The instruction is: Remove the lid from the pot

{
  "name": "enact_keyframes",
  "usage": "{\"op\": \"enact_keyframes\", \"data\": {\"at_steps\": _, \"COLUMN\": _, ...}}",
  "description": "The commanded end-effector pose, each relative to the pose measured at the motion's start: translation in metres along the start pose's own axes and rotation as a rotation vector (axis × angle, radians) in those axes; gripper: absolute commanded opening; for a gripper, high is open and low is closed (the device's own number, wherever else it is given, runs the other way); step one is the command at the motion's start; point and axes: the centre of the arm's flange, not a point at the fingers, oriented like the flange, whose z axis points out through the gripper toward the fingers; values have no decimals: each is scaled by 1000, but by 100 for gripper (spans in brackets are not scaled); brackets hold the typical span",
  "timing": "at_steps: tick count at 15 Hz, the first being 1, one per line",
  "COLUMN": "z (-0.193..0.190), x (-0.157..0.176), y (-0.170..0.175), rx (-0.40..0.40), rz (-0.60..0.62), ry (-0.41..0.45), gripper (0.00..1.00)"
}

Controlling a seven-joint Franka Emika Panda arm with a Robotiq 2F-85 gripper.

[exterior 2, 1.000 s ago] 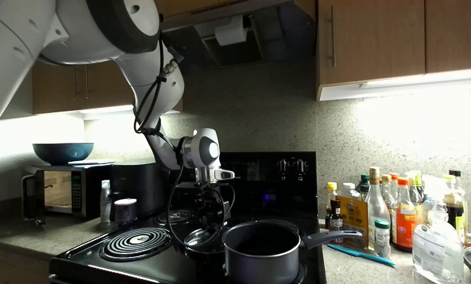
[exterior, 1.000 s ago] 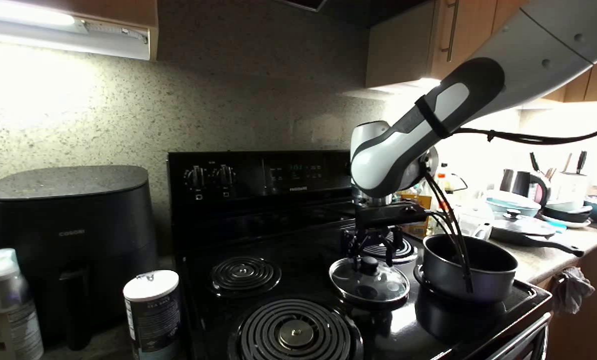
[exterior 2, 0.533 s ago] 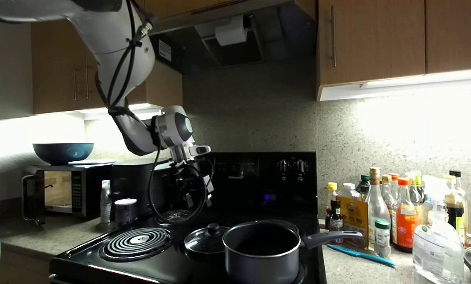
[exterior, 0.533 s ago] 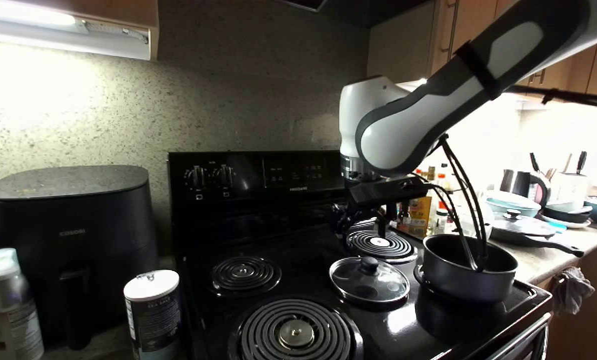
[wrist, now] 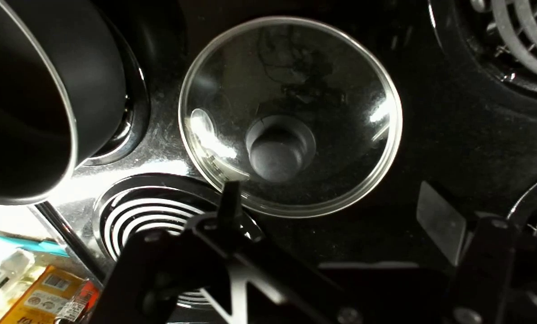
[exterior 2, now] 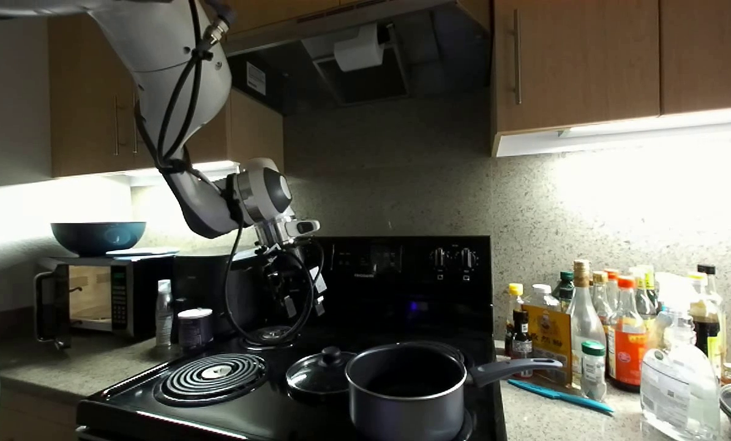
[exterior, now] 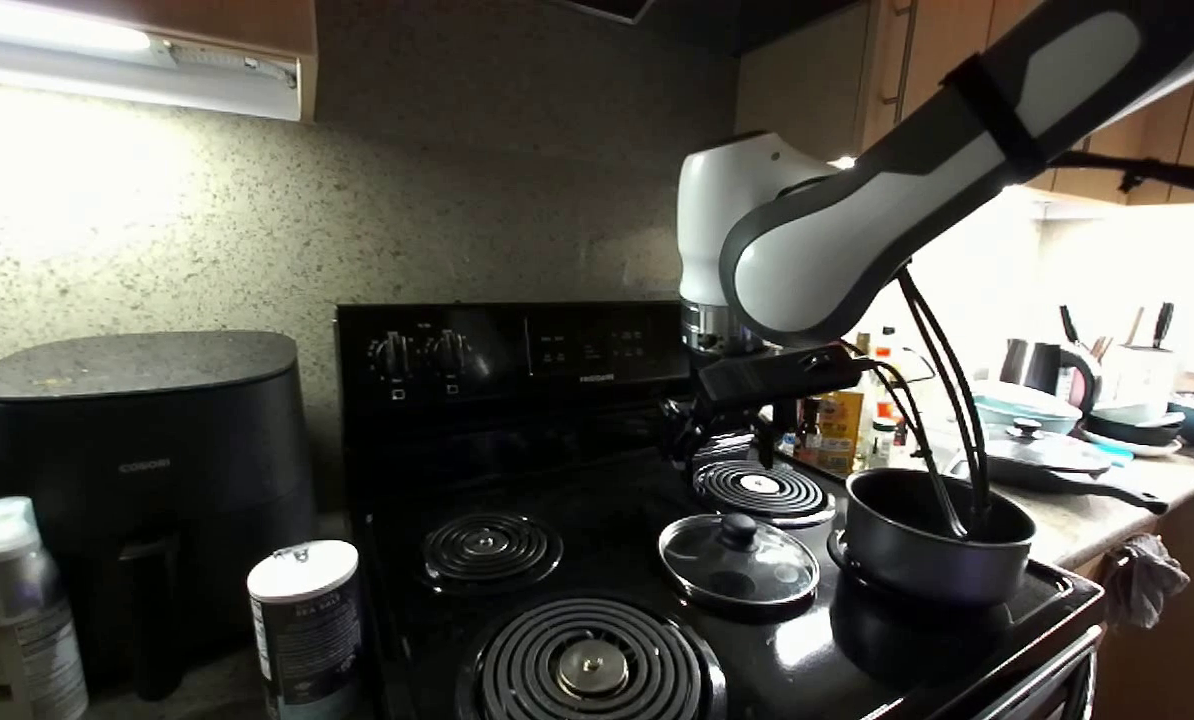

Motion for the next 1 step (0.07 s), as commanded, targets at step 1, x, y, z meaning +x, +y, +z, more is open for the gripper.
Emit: {"op": "enact_keyframes", "data": {"at_steps": 1, "z": 0, "x": 0, "y": 0, "rx": 0, "rz": 0, "ry": 0, "gripper": 100}}
